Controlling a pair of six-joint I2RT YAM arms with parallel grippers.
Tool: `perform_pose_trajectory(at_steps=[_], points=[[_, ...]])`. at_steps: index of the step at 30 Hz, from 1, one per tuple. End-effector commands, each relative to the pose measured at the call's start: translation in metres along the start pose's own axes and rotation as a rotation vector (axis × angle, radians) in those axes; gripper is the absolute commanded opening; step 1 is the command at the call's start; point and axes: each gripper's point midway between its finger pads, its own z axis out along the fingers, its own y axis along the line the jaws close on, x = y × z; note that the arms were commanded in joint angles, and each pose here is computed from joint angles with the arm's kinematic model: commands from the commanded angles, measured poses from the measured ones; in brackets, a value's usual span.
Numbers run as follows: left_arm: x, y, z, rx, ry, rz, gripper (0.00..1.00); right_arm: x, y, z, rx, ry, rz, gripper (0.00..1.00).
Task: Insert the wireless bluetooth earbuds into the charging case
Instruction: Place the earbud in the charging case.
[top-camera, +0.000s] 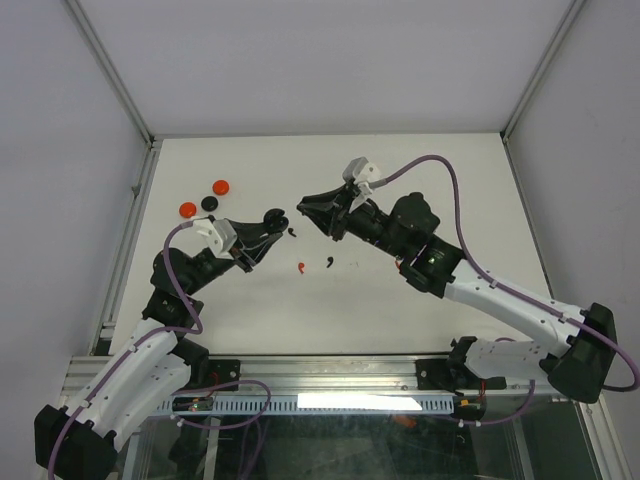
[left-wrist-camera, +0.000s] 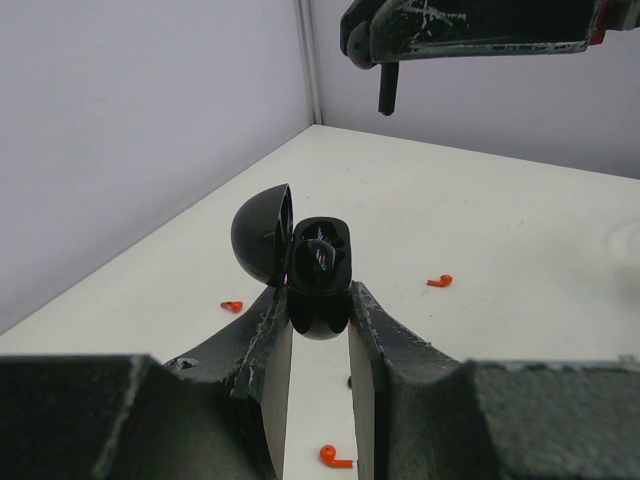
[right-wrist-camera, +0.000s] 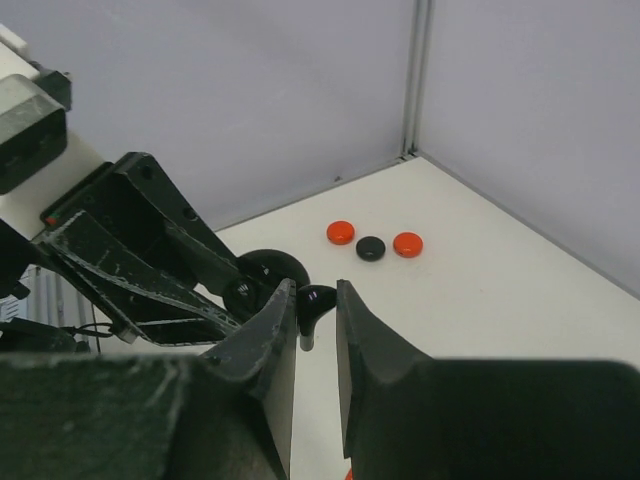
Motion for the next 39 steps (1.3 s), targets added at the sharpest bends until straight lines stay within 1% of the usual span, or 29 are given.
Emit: perform_pose_trajectory(at_steps=[1,13,39], points=[[-0.019,-0.003,0.001,0.028,-0.068,0.031,0.00,-0.031,0.019,0.007,-0.080,-0.132,0.000,0.15],[-0.022,-0.007,0.002,0.052,-0.078,0.020,0.00,-0.014,0.038,0.026,-0.139,-0.115,0.018,0.15],[-0.024,-0.007,0.001,0.045,-0.091,0.002,0.00,0.011,0.038,0.034,-0.110,-0.051,-0.014,0.15]])
